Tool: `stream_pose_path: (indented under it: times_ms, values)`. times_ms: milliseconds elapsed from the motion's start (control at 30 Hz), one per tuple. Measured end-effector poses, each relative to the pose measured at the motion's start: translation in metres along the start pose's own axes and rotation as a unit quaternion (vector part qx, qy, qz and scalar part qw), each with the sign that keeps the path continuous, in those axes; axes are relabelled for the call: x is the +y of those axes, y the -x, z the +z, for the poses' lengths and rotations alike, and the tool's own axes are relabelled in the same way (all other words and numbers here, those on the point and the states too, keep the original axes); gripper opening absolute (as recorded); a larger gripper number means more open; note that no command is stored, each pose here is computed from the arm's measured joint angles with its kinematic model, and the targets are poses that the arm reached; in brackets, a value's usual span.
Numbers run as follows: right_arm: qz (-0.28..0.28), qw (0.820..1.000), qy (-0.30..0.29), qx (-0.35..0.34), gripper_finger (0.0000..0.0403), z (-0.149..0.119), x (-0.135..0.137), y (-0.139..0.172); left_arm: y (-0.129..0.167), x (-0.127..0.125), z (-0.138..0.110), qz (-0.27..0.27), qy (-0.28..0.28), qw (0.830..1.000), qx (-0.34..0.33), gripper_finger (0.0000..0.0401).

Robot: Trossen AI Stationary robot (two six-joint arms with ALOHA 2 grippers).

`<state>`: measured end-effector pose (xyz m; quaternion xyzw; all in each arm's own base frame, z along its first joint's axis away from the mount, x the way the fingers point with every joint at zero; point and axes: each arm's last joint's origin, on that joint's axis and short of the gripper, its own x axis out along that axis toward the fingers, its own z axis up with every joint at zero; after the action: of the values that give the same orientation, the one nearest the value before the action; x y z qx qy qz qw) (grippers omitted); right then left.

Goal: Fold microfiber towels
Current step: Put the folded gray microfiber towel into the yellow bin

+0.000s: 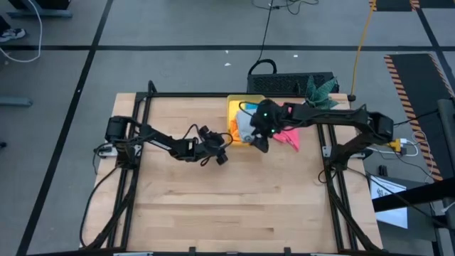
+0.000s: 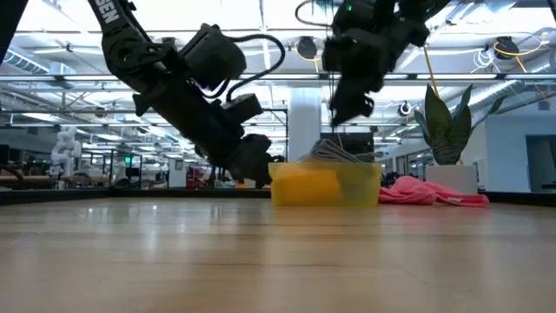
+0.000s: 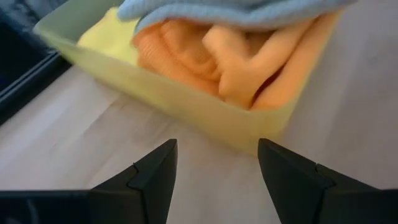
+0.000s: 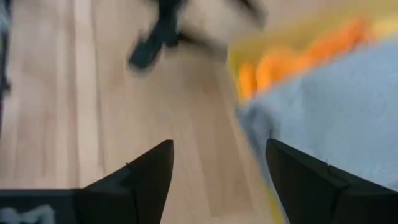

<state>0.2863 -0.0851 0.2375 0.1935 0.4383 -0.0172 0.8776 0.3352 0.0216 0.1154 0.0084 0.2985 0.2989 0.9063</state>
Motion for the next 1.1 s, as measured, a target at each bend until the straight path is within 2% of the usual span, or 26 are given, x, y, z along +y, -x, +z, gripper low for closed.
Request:
stream_pose_path:
  times_ms: [100, 200, 433, 500, 667, 833, 967, 1100]
  values:
    - [-0.035, 0.998, -0.005, -0.053, 0.0229, 0.009, 0.000, 0.006, 0.000, -0.001, 0.003, -0.020, 0.009, 1.000, -0.011, 0.0228]
    - [-0.057, 0.993, -0.023, -0.096, 0.0182, 0.014, -0.004, -0.002, 0.000, -0.002, 0.004, -0.024, 0.014, 0.999, -0.016, 0.0228]
    - [-0.067, 0.994, -0.046, -0.069, 0.0027, -0.018, -0.025, -0.040, 0.000, -0.002, 0.005, -0.039, 0.020, 0.999, -0.017, 0.0227]
    - [-0.071, 0.994, -0.044, -0.068, 0.0008, -0.030, -0.032, -0.045, 0.000, -0.003, 0.007, -0.044, 0.026, 0.998, -0.026, 0.0227]
    - [-0.066, 0.993, -0.055, -0.081, 0.0018, -0.047, -0.043, -0.051, 0.000, -0.006, 0.012, -0.081, 0.034, 0.995, -0.044, 0.0227]
    - [-0.061, 0.992, -0.047, -0.099, 0.0013, -0.046, -0.044, -0.051, 0.004, -0.011, 0.015, -0.107, 0.039, 0.992, -0.061, 0.0227]
    - [0.005, 0.995, -0.040, -0.090, 0.0017, -0.046, -0.039, -0.049, 0.007, -0.016, 0.015, -0.115, 0.031, 0.991, -0.066, 0.0227]
    - [0.041, 0.995, -0.040, -0.085, 0.0051, -0.046, -0.034, -0.041, 0.009, -0.019, 0.014, -0.105, 0.020, 0.992, -0.068, 0.0228]
